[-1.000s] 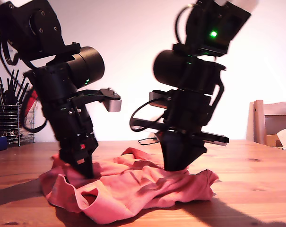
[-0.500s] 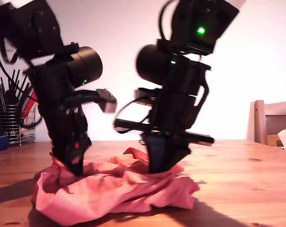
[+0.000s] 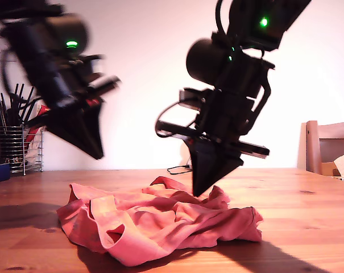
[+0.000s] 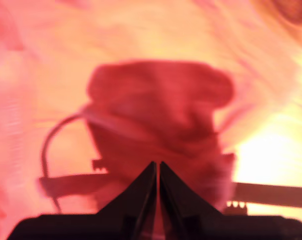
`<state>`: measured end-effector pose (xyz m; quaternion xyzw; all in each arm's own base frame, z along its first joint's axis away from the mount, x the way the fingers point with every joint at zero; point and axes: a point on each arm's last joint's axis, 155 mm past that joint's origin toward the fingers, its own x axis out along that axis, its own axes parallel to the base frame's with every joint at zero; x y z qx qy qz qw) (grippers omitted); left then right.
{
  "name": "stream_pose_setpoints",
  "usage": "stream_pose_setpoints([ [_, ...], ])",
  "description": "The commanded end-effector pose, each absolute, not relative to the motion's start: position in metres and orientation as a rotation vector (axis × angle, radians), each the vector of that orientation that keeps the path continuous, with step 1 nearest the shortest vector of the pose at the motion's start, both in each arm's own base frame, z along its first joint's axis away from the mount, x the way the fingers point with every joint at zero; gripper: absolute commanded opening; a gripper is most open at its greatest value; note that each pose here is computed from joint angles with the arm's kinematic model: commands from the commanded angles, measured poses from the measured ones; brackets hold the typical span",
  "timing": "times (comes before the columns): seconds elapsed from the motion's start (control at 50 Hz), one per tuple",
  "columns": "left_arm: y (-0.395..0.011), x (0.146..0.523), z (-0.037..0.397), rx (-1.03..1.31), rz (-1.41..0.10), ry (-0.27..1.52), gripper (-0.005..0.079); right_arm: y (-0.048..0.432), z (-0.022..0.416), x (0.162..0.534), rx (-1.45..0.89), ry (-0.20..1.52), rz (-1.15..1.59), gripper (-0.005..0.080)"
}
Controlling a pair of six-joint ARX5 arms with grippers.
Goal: Fold the underwear in front of you. After folding it, place it to the right side.
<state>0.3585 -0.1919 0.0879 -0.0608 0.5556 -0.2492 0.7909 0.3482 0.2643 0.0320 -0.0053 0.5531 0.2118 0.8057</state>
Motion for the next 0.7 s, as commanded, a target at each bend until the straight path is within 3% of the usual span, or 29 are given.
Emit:
stream_pose_setpoints([
  [0.0, -0.186, 0.359, 0.08, -0.207, -0.506, 1.232, 0.0324, 0.265, 0.028, 0.344, -0.024, 1.192, 0.468, -0.0013],
  [0.04, -0.182, 0.36, 0.081, -0.283, -0.472, 1.255, 0.0355, 0.265, 0.028, 0.344, -0.032, 1.189, 0.474, -0.0013],
  [0.34, -0.146, 0.362, 0.054, -0.438, -0.335, 1.344, 0.0355, 0.271, 0.032, 0.348, -0.038, 1.157, 0.511, -0.0013],
  [0.68, -0.154, 0.371, 0.024, -0.488, -0.339, 1.378, 0.0355, 0.274, 0.034, 0.351, -0.033, 1.138, 0.521, -0.0013],
])
